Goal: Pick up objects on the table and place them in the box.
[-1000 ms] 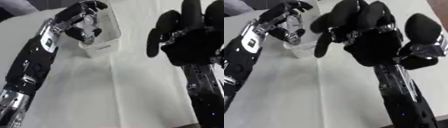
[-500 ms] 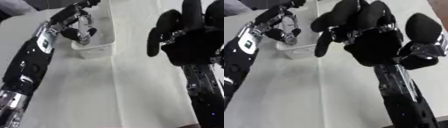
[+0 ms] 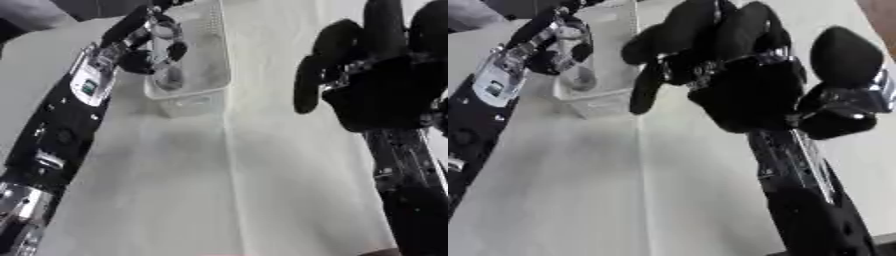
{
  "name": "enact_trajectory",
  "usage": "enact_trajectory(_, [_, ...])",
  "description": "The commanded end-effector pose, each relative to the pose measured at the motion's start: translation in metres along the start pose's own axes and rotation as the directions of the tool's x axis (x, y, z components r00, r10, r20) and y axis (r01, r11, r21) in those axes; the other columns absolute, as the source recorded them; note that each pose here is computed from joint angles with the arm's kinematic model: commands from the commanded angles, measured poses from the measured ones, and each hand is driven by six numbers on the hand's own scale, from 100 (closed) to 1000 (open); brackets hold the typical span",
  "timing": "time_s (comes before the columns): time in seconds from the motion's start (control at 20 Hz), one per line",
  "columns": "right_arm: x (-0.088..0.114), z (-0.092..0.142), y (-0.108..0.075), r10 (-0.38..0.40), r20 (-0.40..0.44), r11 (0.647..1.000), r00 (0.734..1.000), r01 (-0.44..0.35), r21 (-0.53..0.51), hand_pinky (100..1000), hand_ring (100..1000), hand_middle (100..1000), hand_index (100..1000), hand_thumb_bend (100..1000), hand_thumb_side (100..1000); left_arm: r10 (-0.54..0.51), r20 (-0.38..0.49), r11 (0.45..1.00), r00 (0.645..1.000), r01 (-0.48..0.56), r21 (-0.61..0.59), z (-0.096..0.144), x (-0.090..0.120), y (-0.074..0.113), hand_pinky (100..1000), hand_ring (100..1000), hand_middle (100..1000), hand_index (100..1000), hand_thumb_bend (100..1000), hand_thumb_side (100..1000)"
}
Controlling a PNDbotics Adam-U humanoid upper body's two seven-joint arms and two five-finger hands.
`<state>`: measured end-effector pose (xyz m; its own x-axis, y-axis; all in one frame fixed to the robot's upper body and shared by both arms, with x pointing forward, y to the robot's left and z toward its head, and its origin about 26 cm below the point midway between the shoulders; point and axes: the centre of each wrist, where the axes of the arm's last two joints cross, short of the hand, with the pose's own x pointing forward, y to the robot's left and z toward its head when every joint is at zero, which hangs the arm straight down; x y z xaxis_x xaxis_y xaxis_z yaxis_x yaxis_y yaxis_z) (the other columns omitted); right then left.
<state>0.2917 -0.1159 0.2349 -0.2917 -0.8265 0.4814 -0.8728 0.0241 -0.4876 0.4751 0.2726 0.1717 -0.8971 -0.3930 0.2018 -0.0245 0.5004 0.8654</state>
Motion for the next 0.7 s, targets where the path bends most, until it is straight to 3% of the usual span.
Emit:
enact_trajectory(0.05, [0.0031,-0.0032,0.0004,0.019,0.010,0.999,1.000,-0.020,0.027,705,853,793,800,100,884,-0.003,-0.005,0.999,1.000,0.004,0.044,0.0015,-0.0012,0.0186,824,902,936,1000,200,1000])
enact_trajectory(0.2, [0.0029,-0.0028,0.0007,0.017,0.008,1.000,1.000,-0.018,0.026,705,853,793,800,100,884,0.027,-0.011,0.996,1.000,-0.026,0.080,0.0014,-0.0014,0.0196,898,955,980,1000,210,1000])
enact_trajectory(0.25, [0.0029,-0.0026,0.0008,0.017,0.007,1.000,1.000,-0.017,0.025,705,853,794,800,100,884,0.016,0.001,0.998,1.000,-0.016,0.069,0.0000,-0.0003,0.0222,949,989,1000,1000,315,875])
enact_trajectory(0.3, [0.0028,-0.0025,0.0009,0.016,0.006,1.000,1.000,-0.016,0.025,705,853,794,801,100,884,0.005,0.010,0.998,1.000,-0.005,0.055,-0.0007,0.0006,0.0241,943,983,1000,1000,340,849])
enact_trajectory(0.4, [0.0027,-0.0025,0.0010,0.016,0.006,1.000,1.000,-0.016,0.025,705,853,793,801,100,884,-0.003,0.012,0.999,1.000,0.003,0.041,-0.0007,0.0008,0.0249,940,981,1000,1000,324,878])
enact_trajectory(0.45, [0.0028,-0.0025,0.0009,0.016,0.006,1.000,1.000,-0.016,0.025,705,853,793,800,100,884,0.002,0.005,0.999,1.000,-0.002,0.046,0.0003,0.0002,0.0243,967,998,1000,1000,205,1000])
enact_trajectory(0.7, [0.0027,-0.0026,0.0009,0.015,0.008,1.000,1.000,-0.016,0.024,705,853,793,801,100,885,0.017,-0.020,0.999,1.000,-0.016,0.052,0.0019,-0.0012,0.0233,950,983,1000,1000,203,1000])
